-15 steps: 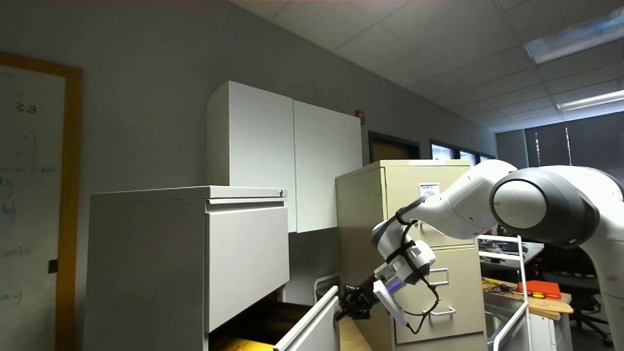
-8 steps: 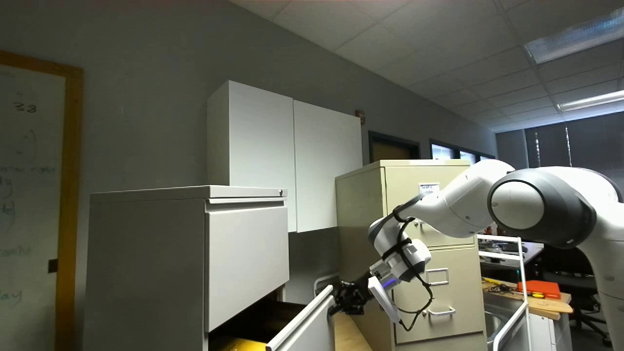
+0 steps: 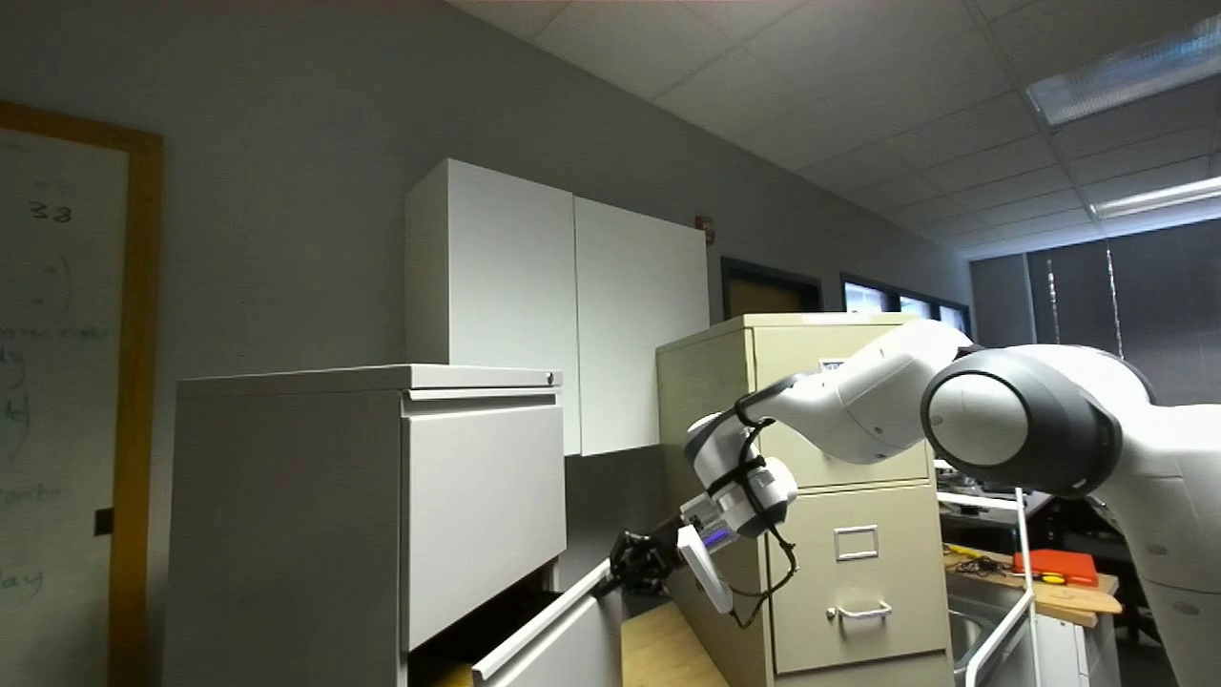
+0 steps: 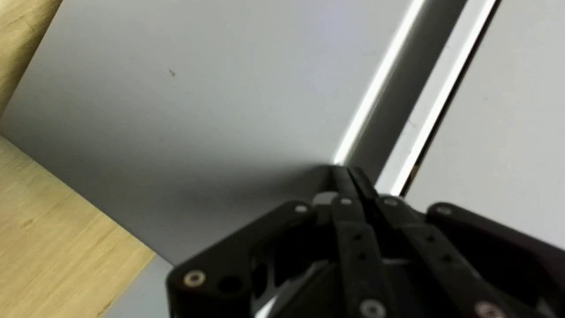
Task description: Close the open drawer
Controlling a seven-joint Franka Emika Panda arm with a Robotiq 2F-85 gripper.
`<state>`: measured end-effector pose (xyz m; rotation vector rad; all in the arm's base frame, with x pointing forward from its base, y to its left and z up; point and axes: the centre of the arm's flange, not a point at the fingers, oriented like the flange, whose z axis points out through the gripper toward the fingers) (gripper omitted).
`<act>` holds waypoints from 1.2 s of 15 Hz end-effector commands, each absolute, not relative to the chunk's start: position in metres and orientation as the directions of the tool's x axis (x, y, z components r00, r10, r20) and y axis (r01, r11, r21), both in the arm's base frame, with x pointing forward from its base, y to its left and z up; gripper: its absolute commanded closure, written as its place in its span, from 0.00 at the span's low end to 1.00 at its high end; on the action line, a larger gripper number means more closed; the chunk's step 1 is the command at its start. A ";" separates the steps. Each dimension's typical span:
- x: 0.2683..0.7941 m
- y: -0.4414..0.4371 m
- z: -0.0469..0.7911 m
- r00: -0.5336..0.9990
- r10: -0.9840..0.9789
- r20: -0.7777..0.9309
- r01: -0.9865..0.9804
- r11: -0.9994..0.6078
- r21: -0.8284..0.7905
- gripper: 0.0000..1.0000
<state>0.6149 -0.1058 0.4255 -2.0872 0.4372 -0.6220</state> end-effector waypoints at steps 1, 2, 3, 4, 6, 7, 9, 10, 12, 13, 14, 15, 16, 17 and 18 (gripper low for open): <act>0.659 -0.086 0.447 0.826 -0.489 0.280 -0.018 -0.520 -0.854 0.95; 0.664 -0.083 0.447 0.830 -0.481 0.283 -0.012 -0.522 -0.853 0.95; 0.672 -0.078 0.447 0.835 -0.470 0.285 -0.005 -0.526 -0.851 0.95; 0.678 -0.074 0.447 0.840 -0.460 0.289 0.002 -0.530 -0.848 0.95; 0.690 -0.066 0.447 0.850 -0.437 0.296 0.016 -0.539 -0.842 0.95; 0.696 -0.061 0.447 0.854 -0.426 0.298 0.022 -0.543 -0.839 0.95; 0.706 -0.053 0.450 0.861 -0.408 0.305 0.036 -0.549 -0.835 0.94; 0.711 -0.049 0.450 0.864 -0.400 0.306 0.041 -0.550 -0.834 0.94; 0.722 -0.040 0.450 0.869 -0.393 0.300 0.048 -0.537 -0.842 0.95; 0.727 -0.034 0.447 0.875 -0.382 0.296 0.049 -0.539 -0.841 0.95; 0.731 -0.029 0.447 0.879 -0.375 0.293 0.053 -0.535 -0.843 0.95; 0.735 -0.023 0.446 0.886 -0.364 0.288 0.054 -0.534 -0.844 0.95; 0.737 -0.019 0.445 0.891 -0.354 0.283 0.056 -0.533 -0.844 0.95; 0.740 -0.015 0.446 0.895 -0.347 0.280 0.057 -0.534 -0.844 0.95; 0.741 -0.015 0.447 0.898 -0.340 0.278 0.055 -0.539 -0.840 0.95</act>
